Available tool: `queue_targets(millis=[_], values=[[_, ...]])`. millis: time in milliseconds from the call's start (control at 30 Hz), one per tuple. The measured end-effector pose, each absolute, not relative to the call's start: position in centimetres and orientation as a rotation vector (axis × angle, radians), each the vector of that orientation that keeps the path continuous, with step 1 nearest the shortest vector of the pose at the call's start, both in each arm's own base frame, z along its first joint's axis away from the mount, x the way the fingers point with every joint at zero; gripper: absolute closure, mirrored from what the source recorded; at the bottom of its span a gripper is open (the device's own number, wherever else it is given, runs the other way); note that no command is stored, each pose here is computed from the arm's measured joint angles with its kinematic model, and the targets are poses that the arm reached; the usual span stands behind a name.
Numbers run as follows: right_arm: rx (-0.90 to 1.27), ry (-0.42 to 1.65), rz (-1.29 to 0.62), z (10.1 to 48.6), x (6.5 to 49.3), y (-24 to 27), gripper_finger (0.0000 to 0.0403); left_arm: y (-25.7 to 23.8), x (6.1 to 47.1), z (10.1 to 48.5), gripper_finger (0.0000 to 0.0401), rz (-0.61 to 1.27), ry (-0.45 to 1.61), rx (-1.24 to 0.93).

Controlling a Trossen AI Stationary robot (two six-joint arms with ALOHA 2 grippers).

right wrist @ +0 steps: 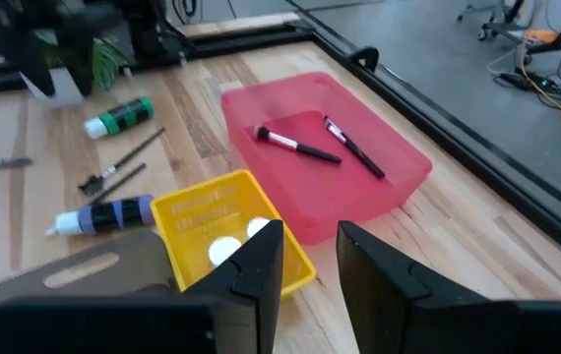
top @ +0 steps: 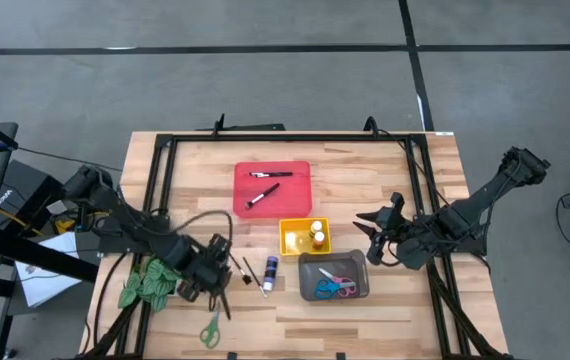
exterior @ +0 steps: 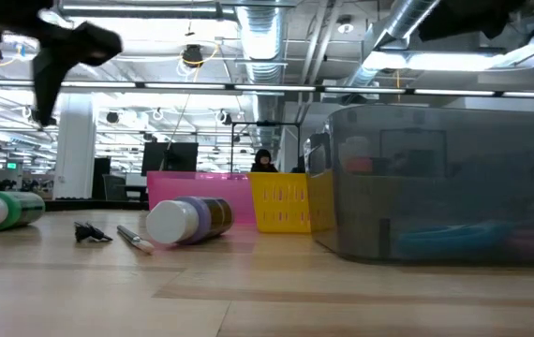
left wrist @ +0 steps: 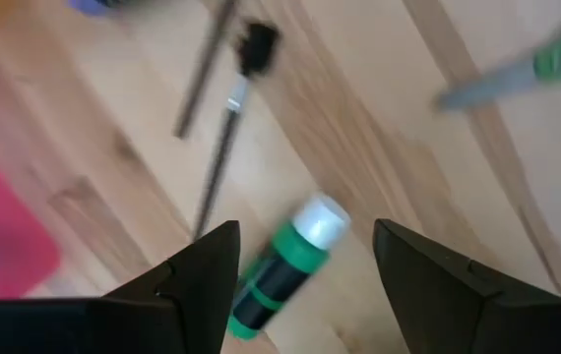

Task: Pick & Place Paint Supplies
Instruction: Put the green paint bottle into the yellow bin

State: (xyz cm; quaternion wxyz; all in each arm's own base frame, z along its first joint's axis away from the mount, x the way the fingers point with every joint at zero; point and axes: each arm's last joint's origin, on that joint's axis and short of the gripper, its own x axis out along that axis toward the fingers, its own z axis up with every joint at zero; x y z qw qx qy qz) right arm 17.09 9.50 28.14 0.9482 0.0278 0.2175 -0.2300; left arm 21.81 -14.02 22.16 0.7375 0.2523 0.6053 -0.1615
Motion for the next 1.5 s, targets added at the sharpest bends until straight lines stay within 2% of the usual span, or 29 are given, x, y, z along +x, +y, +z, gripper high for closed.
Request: queue_targets(millis=[200, 433, 600, 800, 1233, 1500], values=[[0.04, 0.402, -0.431, 28.8, 17.4, 9.8, 0.0309, -16.3, 21.4, 19.5, 0.0175, -0.449, 1.408, 0.735], [0.04, 0.389, -0.42, 29.0, 17.6, 9.9, 0.0309, -16.9, 21.9, 16.9, 0.0175, -0.453, 1.456, 0.948], [0.047, 0.384, -0.416, 29.0, 17.6, 9.9, 0.0309, -16.9, 22.0, 16.1, 0.0175, -0.469, 1.517, 0.933], [0.052, 0.377, -0.393, 29.1, 17.4, 10.3, 0.0309, -16.4, 21.6, 14.9, 0.0175, -0.359, 1.652, 0.992], [0.04, 0.379, -0.385, 29.1, 17.4, 10.4, 0.0309, -16.8, 22.5, 14.0, 0.0176, -0.334, 1.639, 0.995], [0.04, 0.378, -0.368, 29.1, 17.2, 10.7, 0.0309, -16.3, 22.6, 13.6, 0.0205, -0.323, 1.64, 0.978]])
